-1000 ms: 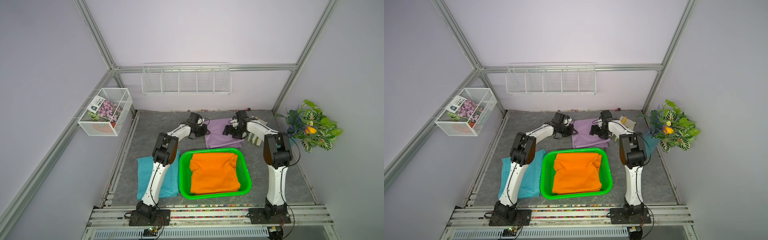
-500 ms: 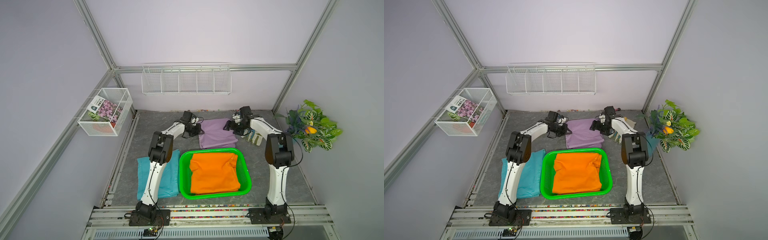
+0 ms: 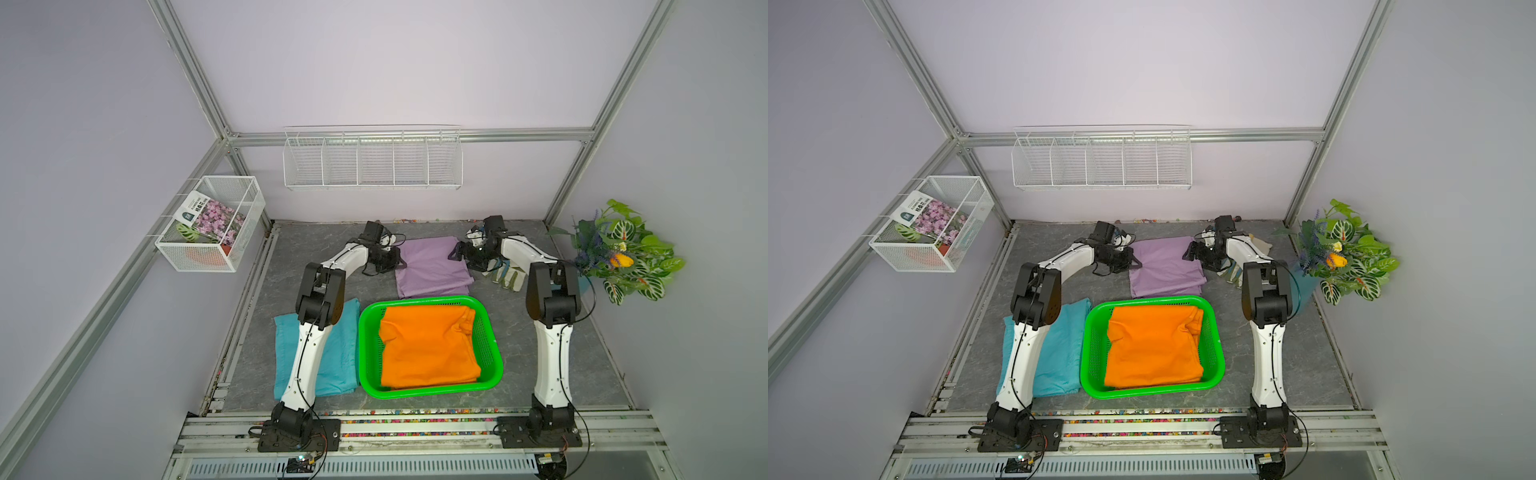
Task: Put the folded long pants in the basket
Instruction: Pick up the long pant at the center of the board.
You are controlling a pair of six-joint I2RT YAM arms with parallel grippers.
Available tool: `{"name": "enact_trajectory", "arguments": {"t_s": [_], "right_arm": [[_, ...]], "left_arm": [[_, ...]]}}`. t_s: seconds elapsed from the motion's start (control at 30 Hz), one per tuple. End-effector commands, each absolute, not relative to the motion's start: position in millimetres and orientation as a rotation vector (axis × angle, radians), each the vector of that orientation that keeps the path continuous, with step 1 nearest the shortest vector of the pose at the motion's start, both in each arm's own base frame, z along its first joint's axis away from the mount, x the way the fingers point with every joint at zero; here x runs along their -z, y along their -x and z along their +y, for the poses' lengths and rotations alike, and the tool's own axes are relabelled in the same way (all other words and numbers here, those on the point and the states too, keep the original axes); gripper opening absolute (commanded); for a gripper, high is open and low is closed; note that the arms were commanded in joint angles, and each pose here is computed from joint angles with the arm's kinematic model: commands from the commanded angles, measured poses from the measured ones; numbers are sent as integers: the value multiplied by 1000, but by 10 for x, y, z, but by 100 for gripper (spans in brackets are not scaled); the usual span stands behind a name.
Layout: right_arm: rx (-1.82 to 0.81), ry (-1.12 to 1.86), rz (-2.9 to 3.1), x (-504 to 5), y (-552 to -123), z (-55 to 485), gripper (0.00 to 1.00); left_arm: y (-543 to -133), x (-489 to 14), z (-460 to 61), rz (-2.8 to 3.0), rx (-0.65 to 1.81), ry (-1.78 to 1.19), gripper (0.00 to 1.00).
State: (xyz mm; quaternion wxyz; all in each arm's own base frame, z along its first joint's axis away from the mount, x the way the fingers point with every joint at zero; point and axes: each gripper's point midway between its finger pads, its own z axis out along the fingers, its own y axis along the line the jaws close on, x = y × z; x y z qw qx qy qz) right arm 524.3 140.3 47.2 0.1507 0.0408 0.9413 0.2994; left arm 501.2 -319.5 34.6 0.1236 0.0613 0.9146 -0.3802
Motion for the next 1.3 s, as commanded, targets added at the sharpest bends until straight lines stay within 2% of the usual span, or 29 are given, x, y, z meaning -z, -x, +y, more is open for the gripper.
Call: {"name": "enact_trajectory", "arguments": {"t_s": [0.0,0.27,0.43,0.5,0.63,0.67,0.8,1.0,1.27], "right_arm": [[-987,-109,2759,-238,-5076,1528,90],[-1122,-19,2766,-189,-4909,1883,87],[-1159,-13,2768,-160,-4909,1964,74],[-1147,-14,2765,-171,-4929,1957,61],[-1145,-21,2741,-239,-4996,1952,2],[-1152,-22,2732,-274,-5020,1960,0],[-1179,-38,2667,-465,-5158,2006,0],[-1185,-64,2526,-972,-5393,2036,0],[-1229,-73,2386,-1701,-5534,2074,0]], "left_arm": [[-4914,-62,-3053,2777,1020,-132,0],[-4974,-81,-3131,2759,1064,-114,0],[-4955,-75,-3202,2762,1067,-139,0],[-4950,-71,-3210,2762,1065,-140,0],[-4959,-73,-3209,2760,1063,-137,0],[-4968,-93,-3212,2756,1065,-134,0],[-5056,-299,-3253,2708,1082,-134,0],[-5253,-924,-3356,2570,1139,-142,0],[-5271,-1566,-3463,2458,1259,-165,0]]}}
